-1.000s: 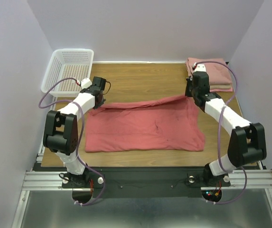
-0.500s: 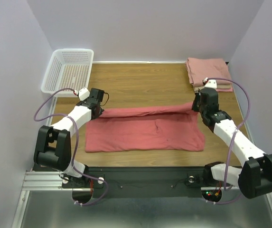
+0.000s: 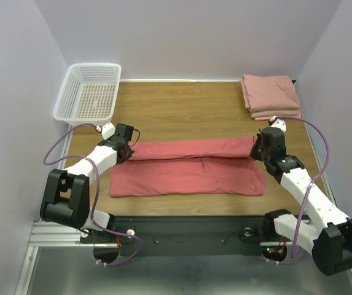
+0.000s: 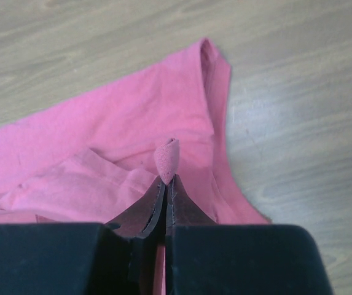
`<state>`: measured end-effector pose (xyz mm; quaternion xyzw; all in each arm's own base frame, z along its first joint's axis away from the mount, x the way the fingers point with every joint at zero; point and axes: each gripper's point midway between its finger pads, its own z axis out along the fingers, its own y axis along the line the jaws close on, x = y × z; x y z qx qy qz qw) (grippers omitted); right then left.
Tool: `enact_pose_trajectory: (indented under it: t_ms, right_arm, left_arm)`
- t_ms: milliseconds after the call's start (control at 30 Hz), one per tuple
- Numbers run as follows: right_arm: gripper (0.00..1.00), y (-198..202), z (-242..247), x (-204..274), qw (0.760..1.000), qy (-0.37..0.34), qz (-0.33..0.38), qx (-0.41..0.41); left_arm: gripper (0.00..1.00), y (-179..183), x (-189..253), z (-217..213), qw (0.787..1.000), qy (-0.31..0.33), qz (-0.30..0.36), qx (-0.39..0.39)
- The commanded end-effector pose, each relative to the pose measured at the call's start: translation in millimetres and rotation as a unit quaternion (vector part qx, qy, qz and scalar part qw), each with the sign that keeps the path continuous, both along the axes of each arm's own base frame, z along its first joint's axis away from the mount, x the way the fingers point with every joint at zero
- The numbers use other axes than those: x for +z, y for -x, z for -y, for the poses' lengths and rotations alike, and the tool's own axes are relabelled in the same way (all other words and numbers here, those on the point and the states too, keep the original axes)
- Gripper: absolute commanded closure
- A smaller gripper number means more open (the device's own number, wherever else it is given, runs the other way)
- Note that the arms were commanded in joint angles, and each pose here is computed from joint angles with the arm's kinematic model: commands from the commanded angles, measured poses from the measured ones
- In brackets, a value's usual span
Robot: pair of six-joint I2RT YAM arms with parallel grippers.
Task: Fold and stack the t-shirts
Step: Fold the tshirt
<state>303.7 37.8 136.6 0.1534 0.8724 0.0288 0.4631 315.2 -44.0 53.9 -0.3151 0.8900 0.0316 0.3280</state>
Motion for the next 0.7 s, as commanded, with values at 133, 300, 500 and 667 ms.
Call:
enact_pose_trajectory:
  t_ms: [133,300,500,667]
  right_arm:
    - [0.94,39.7,2.5,-39.4,0.993,-0.046,-0.087,-0.061]
    - [0.86,72.0,-5.9,-60.5,0.983,-0.097,-0.135,-0.082]
    - [0.24,79.3,-12.1,-27.3,0.980,-0.146,-0.100,-0.091]
    - [0.00,65.0,-21.5,8.6,0.987,-0.145,-0.054,-0.035]
  left_arm:
    - [1.00,19.8,-13.5,-3.2,1.000,0.008,-0.007,0.010]
    - [0.71,37.3,-20.9,-5.6,1.000,0.012,-0.023,0.013]
    - [0.02,56.7,1.8,-19.9,0.998,0.011,-0.001,0.060]
    - [0.02,43.6,50.5,-20.9,0.996,0.020,0.060,0.066]
